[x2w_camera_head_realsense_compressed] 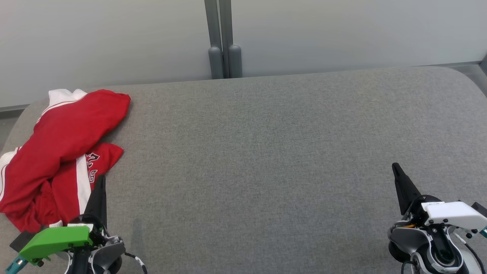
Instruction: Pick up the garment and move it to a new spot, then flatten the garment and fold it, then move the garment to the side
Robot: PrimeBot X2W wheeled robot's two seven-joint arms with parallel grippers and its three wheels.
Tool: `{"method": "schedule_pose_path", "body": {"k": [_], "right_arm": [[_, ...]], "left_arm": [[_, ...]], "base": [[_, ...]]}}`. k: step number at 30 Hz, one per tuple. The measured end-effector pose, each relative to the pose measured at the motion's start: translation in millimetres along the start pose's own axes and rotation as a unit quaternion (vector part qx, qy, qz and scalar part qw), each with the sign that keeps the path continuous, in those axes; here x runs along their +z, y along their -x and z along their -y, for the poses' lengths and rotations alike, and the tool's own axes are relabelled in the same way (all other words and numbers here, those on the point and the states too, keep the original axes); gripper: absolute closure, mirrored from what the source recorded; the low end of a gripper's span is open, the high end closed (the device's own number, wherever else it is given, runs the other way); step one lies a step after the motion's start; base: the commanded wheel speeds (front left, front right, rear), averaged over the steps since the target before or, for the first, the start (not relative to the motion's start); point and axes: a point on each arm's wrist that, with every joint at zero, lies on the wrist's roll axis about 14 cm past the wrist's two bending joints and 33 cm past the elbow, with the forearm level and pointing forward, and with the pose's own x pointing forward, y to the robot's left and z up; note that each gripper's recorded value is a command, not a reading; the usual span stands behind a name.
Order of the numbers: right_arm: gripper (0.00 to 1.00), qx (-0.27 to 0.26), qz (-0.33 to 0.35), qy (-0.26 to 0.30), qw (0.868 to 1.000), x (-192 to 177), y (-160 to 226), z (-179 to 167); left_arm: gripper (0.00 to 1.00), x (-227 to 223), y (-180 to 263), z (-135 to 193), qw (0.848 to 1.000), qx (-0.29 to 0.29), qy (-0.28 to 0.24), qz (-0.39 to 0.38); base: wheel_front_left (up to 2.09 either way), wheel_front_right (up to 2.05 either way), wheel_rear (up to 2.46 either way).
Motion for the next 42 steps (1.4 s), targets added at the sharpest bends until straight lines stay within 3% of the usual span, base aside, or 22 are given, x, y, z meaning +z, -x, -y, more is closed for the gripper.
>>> {"method": "schedule_pose_path", "body": {"k": [21, 22, 29, 42], "right_arm": [[1.00, 0.000, 0.000, 0.000, 1.000, 0, 0, 0], [0.00, 0.000, 0.000, 0.000, 1.000, 0, 0, 0], [0.00, -0.046, 0.001, -0.007, 0.999, -3, 15, 31], [0.00, -0.011, -0.006, 0.011, 1.000, -13, 9, 9]], "left_arm": [[1.00, 0, 0, 0, 1.000, 0.000, 0.000, 0.000], [0.00, 0, 0, 0, 1.000, 0.000, 0.000, 0.000], [0.00, -3, 16, -34, 0.999, 0.052, 0.007, 0.000], [0.00, -8, 12, -22, 0.999, 0.034, -0.026, 0.009]], "base": [[0.00, 0.00, 0.00], [0.00, 0.00, 0.00], [0.00, 0.00, 0.00], [0.00, 0.00, 0.00]]}}
